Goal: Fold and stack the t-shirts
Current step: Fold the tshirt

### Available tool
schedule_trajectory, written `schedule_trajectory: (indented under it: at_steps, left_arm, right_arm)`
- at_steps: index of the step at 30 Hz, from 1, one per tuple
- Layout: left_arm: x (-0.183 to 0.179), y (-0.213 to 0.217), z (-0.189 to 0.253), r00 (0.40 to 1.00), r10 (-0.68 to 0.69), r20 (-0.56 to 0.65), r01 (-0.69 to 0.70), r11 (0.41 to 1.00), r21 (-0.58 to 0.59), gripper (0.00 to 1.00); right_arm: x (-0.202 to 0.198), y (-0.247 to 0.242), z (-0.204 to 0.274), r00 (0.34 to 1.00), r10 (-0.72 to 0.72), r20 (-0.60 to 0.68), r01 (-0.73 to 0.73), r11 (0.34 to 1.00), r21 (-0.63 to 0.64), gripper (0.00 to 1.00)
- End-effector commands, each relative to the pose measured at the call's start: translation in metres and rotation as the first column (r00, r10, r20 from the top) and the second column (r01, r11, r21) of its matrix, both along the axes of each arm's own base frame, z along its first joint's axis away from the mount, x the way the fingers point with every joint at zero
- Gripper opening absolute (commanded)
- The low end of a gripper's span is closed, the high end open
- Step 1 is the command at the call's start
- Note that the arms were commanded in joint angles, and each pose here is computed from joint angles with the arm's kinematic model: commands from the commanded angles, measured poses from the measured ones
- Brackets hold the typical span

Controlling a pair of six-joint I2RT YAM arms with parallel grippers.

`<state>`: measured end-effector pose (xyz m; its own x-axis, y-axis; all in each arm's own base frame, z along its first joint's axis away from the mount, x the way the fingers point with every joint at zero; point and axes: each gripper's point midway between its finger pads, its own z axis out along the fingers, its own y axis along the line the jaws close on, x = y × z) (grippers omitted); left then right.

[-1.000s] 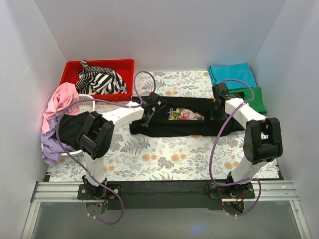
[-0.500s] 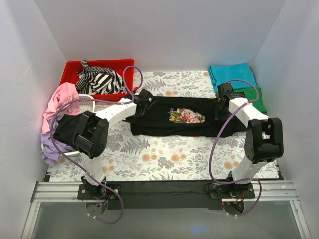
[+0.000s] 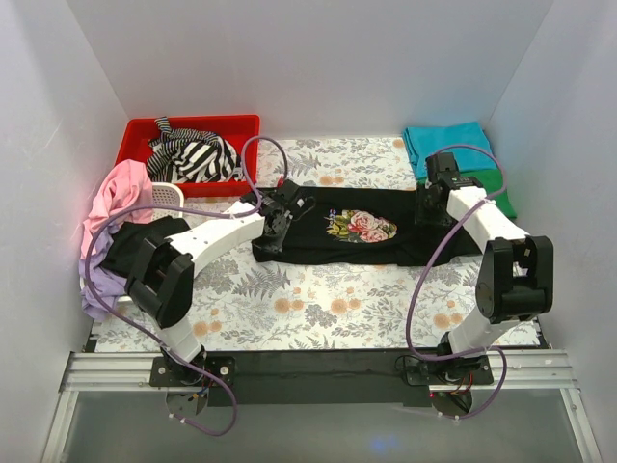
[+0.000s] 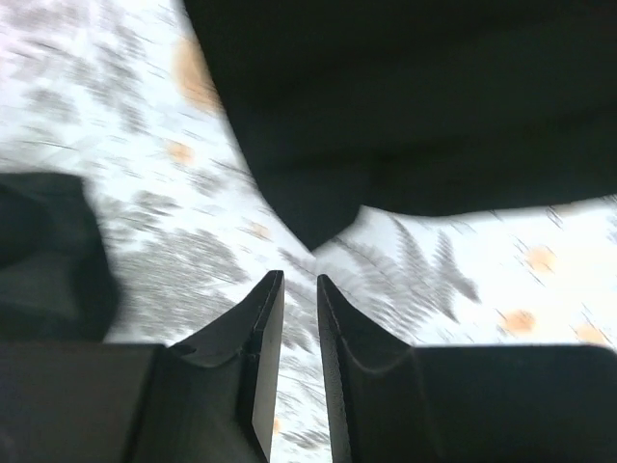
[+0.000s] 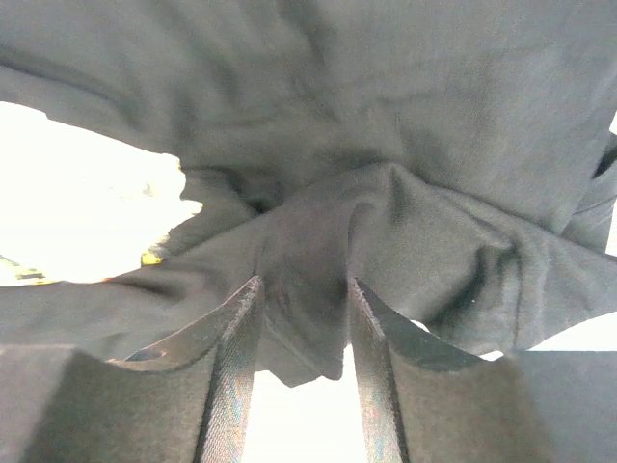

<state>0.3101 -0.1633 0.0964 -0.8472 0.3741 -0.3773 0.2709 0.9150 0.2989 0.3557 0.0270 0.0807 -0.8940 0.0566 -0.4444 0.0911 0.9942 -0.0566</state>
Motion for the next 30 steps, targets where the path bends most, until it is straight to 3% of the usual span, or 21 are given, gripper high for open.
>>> schedule_trajectory:
  at_steps: [1,6,11,16,24,30]
  left_arm:
    - [-0.038,-0.022,-0.009,0.994,-0.024,-0.11,0.004,0.985,-0.174,0.2]
    - [-0.049,-0.007,-0.026,0.989,0.044,-0.14,-0.061,0.991,-0.115,0.21]
    - [-0.032,0.001,-0.032,0.995,0.091,-0.044,-0.094,0.993,-0.07,0.21]
    - [-0.012,-0.007,-0.024,0.993,0.107,0.052,-0.1,0.988,-0.121,0.3]
    - [-0.003,-0.022,-0.031,0.993,0.093,0.078,-0.077,0.979,-0.187,0.36]
    - [-0.001,-0.01,-0.044,0.987,0.124,0.104,-0.11,0.985,-0.136,0.37]
  right_arm:
    - [0.023,0.011,0.062,0.983,0.032,0.182,-0.045,0.997,0.067,0.47]
    - [0.02,0.02,0.075,0.975,0.058,0.214,-0.081,0.991,0.104,0.48]
    - [0.012,0.027,0.068,0.978,0.071,0.194,-0.099,0.985,0.143,0.48]
    - [0.007,0.031,0.058,0.983,0.081,0.167,-0.108,0.981,0.16,0.48]
    - [0.006,0.034,0.05,0.985,0.089,0.148,-0.115,0.977,0.177,0.48]
    - [0.003,0.034,0.043,0.987,0.093,0.13,-0.116,0.977,0.18,0.48]
